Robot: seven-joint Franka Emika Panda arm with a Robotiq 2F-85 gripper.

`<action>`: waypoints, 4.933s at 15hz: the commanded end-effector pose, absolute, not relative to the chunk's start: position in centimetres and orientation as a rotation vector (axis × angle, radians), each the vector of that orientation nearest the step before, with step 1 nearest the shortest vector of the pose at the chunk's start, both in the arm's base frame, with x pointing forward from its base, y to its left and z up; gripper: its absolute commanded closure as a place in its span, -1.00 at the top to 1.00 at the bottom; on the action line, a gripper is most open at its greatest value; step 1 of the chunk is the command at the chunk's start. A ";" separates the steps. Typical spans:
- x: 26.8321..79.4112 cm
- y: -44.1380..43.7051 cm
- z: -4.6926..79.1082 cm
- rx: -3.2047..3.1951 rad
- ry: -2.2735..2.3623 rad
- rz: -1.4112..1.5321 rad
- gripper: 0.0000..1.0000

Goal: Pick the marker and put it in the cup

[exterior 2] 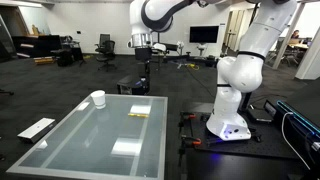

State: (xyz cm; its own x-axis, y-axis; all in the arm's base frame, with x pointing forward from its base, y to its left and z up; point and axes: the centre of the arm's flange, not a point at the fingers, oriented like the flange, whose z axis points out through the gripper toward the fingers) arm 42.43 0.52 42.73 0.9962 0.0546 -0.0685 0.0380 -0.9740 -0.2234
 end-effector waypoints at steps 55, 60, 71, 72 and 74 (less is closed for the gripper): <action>46.5 -7.3 20.3 -3.186 0.205 -0.241 1.00; 47.8 -6.8 19.3 -3.187 0.175 -0.263 1.00; 49.1 -6.5 16.5 -3.199 0.121 -0.237 1.00; 49.2 -6.6 16.3 -3.199 0.120 -0.235 1.00; 49.4 -6.7 16.0 -3.199 0.125 -0.230 0.93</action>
